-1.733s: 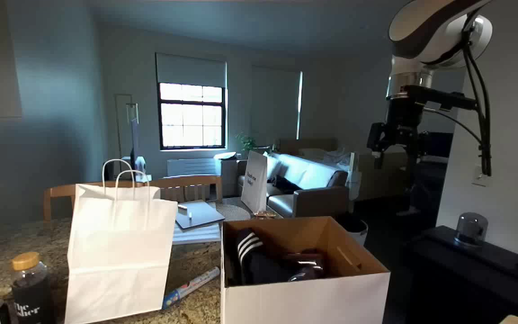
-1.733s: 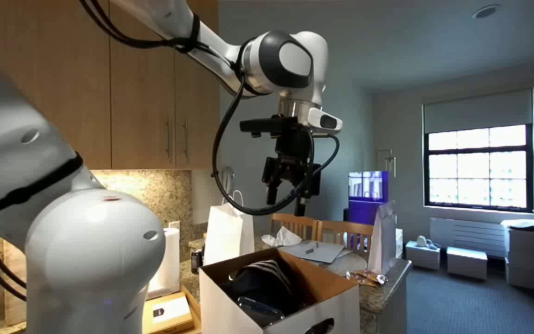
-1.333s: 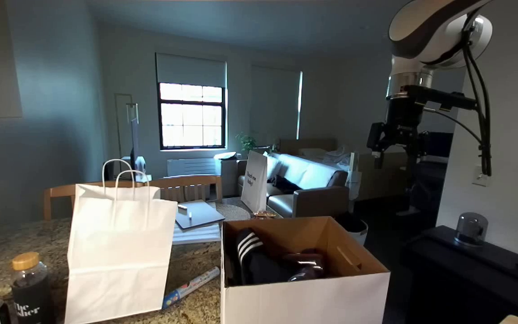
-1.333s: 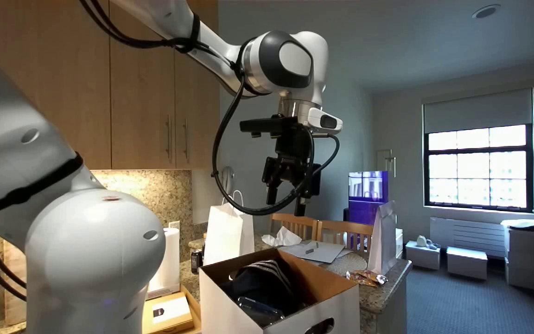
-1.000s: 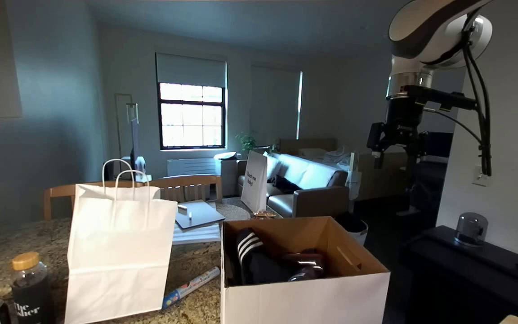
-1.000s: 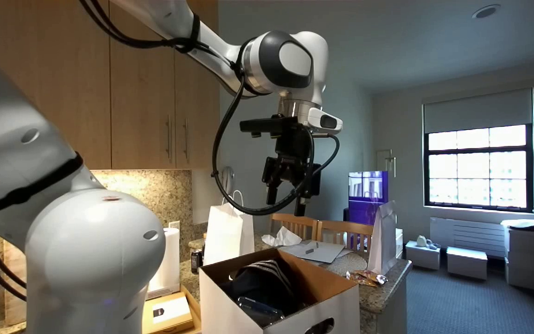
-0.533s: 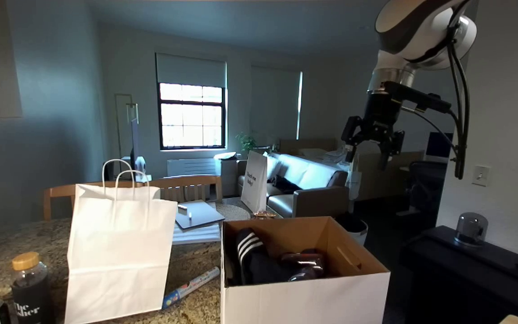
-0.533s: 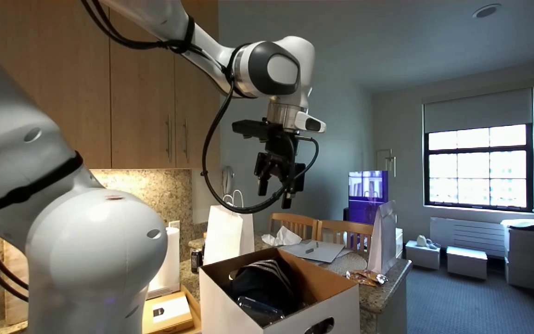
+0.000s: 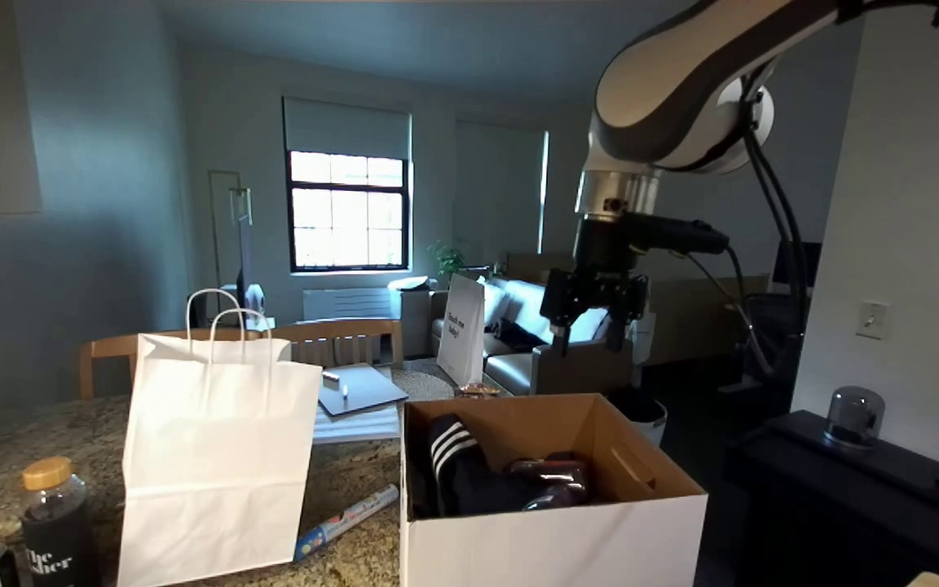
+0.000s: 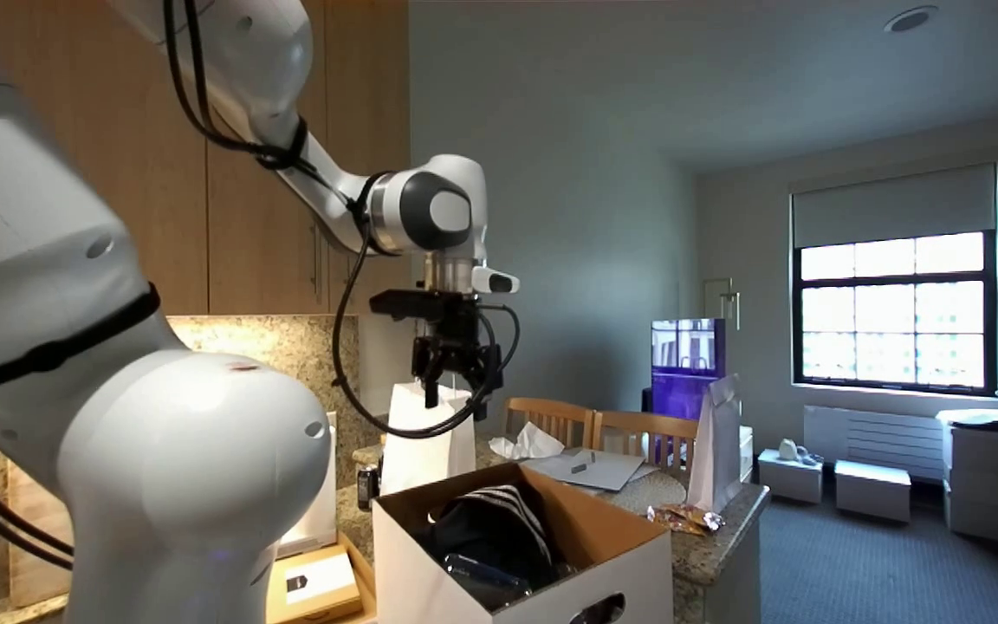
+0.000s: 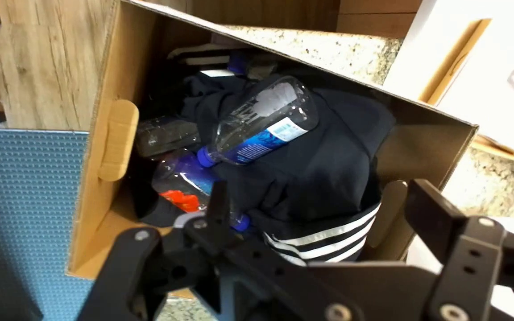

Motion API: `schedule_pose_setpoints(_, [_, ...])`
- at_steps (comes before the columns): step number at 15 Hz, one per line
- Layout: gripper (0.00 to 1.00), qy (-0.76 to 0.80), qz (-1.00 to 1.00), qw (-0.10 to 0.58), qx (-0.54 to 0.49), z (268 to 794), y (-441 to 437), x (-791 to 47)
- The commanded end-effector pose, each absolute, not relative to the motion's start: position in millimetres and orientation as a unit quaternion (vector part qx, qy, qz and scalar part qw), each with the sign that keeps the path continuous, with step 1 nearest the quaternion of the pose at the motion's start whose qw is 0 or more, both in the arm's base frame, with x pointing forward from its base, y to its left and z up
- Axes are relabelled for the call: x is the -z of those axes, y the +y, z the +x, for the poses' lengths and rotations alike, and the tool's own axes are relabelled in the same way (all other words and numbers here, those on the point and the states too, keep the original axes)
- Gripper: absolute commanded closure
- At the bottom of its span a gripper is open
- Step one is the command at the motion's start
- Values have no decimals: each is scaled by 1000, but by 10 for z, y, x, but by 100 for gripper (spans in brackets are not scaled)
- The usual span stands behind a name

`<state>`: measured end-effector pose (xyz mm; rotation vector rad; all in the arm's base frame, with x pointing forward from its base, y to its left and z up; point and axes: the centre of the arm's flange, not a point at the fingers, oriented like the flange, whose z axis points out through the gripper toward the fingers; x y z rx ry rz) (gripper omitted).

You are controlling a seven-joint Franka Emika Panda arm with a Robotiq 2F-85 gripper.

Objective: Take the jacket out of the box

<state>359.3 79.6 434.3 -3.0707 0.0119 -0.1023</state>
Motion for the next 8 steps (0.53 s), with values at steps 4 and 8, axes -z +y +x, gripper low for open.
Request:
schedule_pose_setpoints(4, [0,-24,-999,-5,37,3616,1371,-3997])
schedule_pose_setpoints(8, [0,-21,-999,-12,34,3630,1474,-3886])
